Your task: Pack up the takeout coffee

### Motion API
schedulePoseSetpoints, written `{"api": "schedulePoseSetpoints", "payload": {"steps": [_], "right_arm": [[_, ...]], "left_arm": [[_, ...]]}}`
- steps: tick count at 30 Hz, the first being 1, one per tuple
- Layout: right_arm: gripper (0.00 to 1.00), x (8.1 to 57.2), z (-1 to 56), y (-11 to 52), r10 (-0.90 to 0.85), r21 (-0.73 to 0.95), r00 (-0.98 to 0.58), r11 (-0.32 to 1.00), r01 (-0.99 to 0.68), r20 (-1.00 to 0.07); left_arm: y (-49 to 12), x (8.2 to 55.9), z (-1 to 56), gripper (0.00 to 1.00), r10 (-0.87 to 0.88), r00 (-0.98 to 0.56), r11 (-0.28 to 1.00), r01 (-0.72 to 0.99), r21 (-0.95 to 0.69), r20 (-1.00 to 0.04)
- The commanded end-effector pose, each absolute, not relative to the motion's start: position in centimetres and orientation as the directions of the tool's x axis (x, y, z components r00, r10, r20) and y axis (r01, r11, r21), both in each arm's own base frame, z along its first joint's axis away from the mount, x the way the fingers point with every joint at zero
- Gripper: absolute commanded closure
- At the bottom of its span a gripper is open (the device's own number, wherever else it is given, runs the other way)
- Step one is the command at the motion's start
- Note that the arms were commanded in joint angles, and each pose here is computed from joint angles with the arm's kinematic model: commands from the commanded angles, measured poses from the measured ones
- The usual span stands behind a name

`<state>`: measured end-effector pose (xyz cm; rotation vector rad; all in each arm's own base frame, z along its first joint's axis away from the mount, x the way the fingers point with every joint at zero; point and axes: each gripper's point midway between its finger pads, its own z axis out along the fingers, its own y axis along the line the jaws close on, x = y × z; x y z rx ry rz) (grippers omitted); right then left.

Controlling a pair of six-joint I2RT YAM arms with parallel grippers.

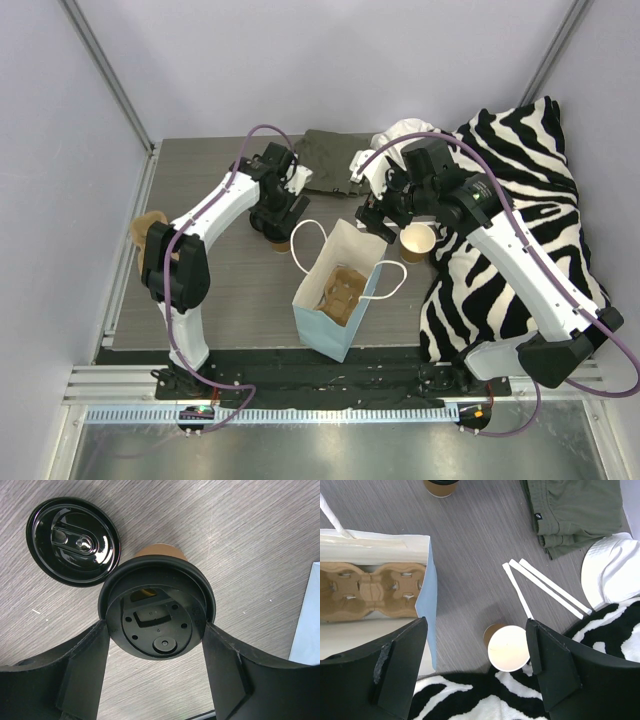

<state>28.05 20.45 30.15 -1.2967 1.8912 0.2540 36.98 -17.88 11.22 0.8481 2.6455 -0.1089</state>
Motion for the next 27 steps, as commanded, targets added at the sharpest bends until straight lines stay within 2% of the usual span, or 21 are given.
{"api": "schedulePoseSetpoints", "payload": {"steps": [1, 10, 17, 27], "right_arm": [[0.13, 28.7, 32.4, 20.9, -0.641, -0.28, -0.111, 0.476, -0.834, -0.76], [0.12, 28.8, 32.3, 20.9, -0.629, -0.263, -0.129, 0.49, -0.831, -0.766], [0.11, 28.9, 32.4, 20.7, -0.625, -0.261, -0.135, 0.5, -0.826, -0.769], [0.11, 28.8, 32.3, 20.5, -0.626, -0.261, -0.137, 0.501, -0.825, -0.768]], "left_arm": [[-17.6, 36.6, 11.4, 0.36, 0.576, -0.736, 0.799, 0.599, 0.056, -0.356], [-16.6, 36.1, 9.4, 0.36, 0.578, -0.749, 0.806, 0.586, 0.083, -0.324], [-16.2, 35.7, 7.5, 0.29, 0.589, -0.753, 0.803, 0.587, 0.106, -0.295], [-15.8, 35.1, 5.1, 0.25, 0.631, -0.742, 0.773, 0.627, 0.099, -0.227]]}}
